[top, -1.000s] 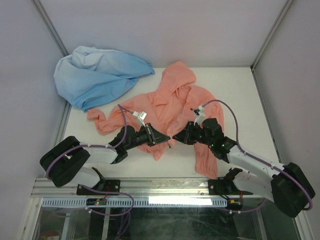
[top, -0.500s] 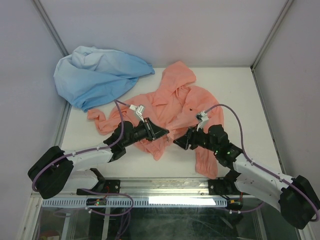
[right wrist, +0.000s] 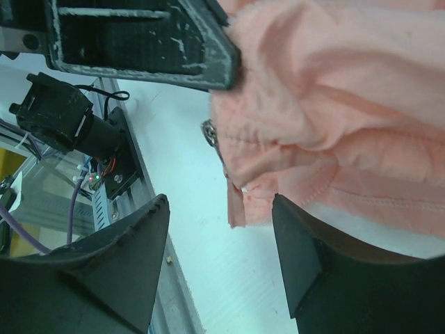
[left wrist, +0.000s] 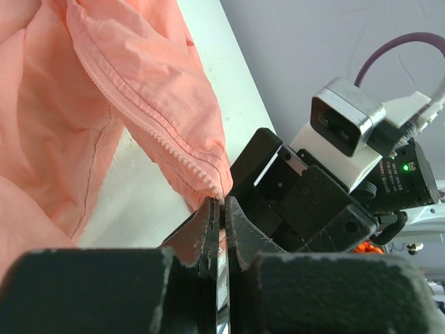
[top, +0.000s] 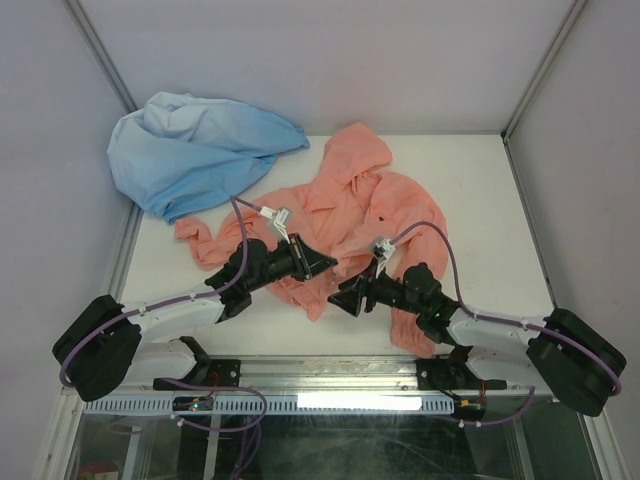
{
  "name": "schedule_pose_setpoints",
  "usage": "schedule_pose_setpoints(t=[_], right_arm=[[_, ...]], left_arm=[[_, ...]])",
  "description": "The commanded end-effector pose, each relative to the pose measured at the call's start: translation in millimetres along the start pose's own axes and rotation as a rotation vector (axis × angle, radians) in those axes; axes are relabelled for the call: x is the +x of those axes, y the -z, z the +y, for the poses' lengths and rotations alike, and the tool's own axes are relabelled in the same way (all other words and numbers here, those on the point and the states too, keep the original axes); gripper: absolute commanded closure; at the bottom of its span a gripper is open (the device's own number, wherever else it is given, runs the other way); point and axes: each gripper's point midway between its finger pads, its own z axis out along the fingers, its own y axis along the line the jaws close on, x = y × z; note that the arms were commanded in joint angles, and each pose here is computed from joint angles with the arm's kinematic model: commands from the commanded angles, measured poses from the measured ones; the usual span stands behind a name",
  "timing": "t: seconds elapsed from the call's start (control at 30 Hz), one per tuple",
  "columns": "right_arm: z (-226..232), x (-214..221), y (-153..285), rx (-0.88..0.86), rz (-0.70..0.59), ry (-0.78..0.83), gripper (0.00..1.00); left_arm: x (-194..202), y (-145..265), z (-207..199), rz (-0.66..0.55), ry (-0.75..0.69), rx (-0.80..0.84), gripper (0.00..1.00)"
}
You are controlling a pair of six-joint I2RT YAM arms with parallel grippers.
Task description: Zip up the jacket
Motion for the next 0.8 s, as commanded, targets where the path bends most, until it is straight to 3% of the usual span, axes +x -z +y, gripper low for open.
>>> schedule_pose_setpoints(t=[0.0,0.13,0.2,0.4,0.47,0.73,0.77], right_arm=[[20,-44,-13,-0.058,-0.193,0.131,0.36],[11,-43,-18,-0.008,-0.203,0.153,0.37],[8,-41,-20,-0.001,-0.197,0.155,0.42],[6,-26,-20,-0.008,-0.15,0.138,0.91],[5,-20,-17,-0.005,-0.128,0.131,1.0],[-3,4,-6,0.027,-0.024,0.135,1.0],[-3,5,-5,0.029,-0.016,0.144,0.96]], left_arm=[[-29,-1,-28,-0.084,-0.057,0.069,1.0],[-30,1,-31,-0.085,-0.064,0.074,1.0],[-31,1,-33,-0.086,-0.075,0.078,1.0],[-39,4,-34,-0.108,-0.117,0.053,1.0],[-44,6,-33,-0.129,-0.131,0.035,1.0],[-59,11,-31,-0.162,-0.209,-0.028,1.0],[-58,11,-33,-0.154,-0.218,-0.026,1.0]])
